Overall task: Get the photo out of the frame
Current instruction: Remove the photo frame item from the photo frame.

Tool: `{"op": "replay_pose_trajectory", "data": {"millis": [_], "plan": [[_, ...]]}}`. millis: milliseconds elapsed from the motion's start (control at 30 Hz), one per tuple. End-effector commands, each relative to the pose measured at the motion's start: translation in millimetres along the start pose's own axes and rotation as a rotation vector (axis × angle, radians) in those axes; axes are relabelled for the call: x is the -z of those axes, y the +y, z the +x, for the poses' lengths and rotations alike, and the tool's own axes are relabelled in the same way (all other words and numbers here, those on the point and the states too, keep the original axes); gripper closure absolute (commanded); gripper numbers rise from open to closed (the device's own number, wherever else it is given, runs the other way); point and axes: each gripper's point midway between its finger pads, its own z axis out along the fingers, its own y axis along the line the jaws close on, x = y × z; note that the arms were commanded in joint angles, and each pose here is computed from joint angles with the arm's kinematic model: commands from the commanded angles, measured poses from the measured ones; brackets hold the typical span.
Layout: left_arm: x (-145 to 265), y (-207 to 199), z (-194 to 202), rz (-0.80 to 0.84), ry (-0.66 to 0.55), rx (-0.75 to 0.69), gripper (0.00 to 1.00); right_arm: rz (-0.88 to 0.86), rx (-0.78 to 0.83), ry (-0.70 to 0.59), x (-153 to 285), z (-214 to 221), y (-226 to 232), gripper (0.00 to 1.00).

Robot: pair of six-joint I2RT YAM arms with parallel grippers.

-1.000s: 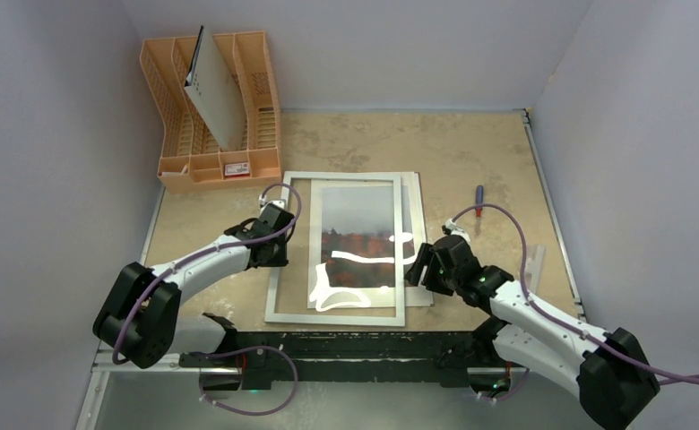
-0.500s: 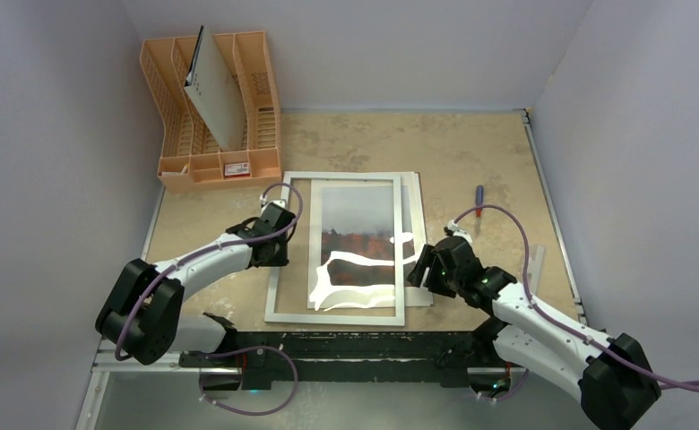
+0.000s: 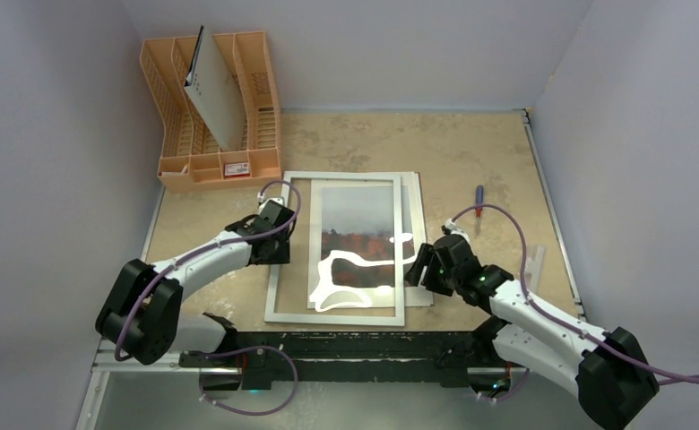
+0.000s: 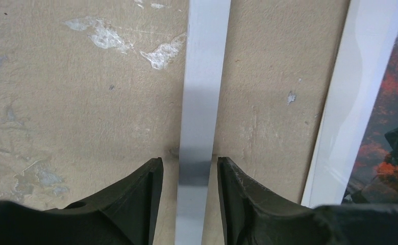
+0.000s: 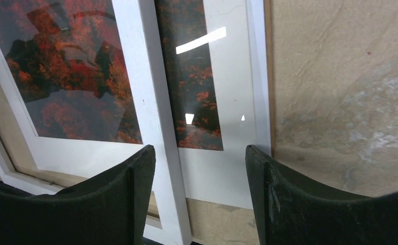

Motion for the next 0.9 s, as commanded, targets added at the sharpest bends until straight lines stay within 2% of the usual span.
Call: {"op": "replay_pose_trajectory", "data": {"millis": [0, 100, 167, 300, 400, 467, 567, 667, 867], "plan": [[22, -5, -30, 0.034, -0.089, 0.052, 0.54, -0.054, 0.008, 0.064, -8, 10, 11, 0.34], [32, -3, -35, 0.048, -0.121, 0.061, 0.54, -0.069, 0.021, 0.06, -16, 7, 15, 0.35], [40, -13, -42, 0.112, -0.15, 0.045, 0.54, -0.09, 0.025, 0.073, -17, 8, 21, 0.37], [63, -73, -44, 0.456, -0.169, -0.011, 0.55, -0.065, 0.002, 0.027, -6, -5, 22, 0.37], [83, -122, -36, 0.601, -0.177, -0.044, 0.55, 0.049, -0.035, -0.101, 11, -30, 6, 0.35], [90, -152, -29, 0.633, -0.164, -0.065, 0.55, 0.134, -0.074, -0.194, 22, -47, -9, 0.34], [87, -192, -19, 0.668, -0.12, -0.074, 0.55, 0.194, -0.122, -0.266, 32, -61, -21, 0.33], [88, -230, -11, 0.707, -0.098, -0.104, 0.55, 0.217, -0.182, -0.275, 35, -68, -32, 0.32], [84, -292, 9, 0.735, -0.066, -0.154, 0.54, 0.142, -0.284, -0.251, 31, -66, -39, 0.32]]}}
